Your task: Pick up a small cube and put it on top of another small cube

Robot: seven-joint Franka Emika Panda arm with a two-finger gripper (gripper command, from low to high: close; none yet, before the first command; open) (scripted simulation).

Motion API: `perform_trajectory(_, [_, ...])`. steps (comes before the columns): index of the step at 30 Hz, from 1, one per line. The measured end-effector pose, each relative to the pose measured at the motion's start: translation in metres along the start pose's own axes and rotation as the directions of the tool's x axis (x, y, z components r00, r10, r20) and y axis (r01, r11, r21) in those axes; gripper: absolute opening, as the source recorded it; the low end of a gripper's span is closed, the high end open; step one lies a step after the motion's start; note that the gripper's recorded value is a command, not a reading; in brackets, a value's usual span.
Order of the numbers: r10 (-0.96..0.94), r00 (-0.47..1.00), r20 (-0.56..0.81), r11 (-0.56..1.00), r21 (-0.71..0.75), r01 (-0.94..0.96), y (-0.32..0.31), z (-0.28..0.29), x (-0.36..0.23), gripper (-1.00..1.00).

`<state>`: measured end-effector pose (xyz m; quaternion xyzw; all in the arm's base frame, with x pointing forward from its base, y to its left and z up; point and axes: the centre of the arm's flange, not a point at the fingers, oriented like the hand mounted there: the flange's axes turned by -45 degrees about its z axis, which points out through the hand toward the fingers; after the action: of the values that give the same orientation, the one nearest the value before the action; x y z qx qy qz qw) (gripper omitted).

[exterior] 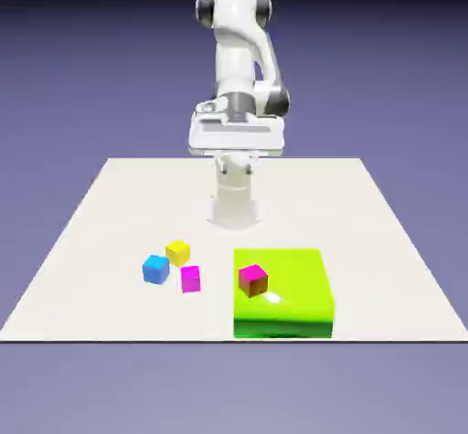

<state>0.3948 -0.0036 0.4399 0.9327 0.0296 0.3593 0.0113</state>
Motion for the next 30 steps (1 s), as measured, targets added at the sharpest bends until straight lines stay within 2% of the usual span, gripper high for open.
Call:
perform_trajectory(8, [-0.063,0.915,0.400,0.998,0.019,0.060,0.051,0.099,-0.081,0.00])
perform_trajectory(16, [-0.118,0.679,0.725,0.993,0.107,0.058,0.100,0.161,-0.194,0.00])
perform_trajectory(24, [-0.127,0.676,0.726,0.991,0.114,0.064,0.096,0.205,-0.237,0.00])
perform_trajectory(25, [-0.127,0.676,0.726,0.991,0.114,0.064,0.095,0.211,-0.244,-1.00])
perform_trajectory(30, [-0.127,0.676,0.726,0.991,0.114,0.065,0.097,0.191,-0.221,-1.00])
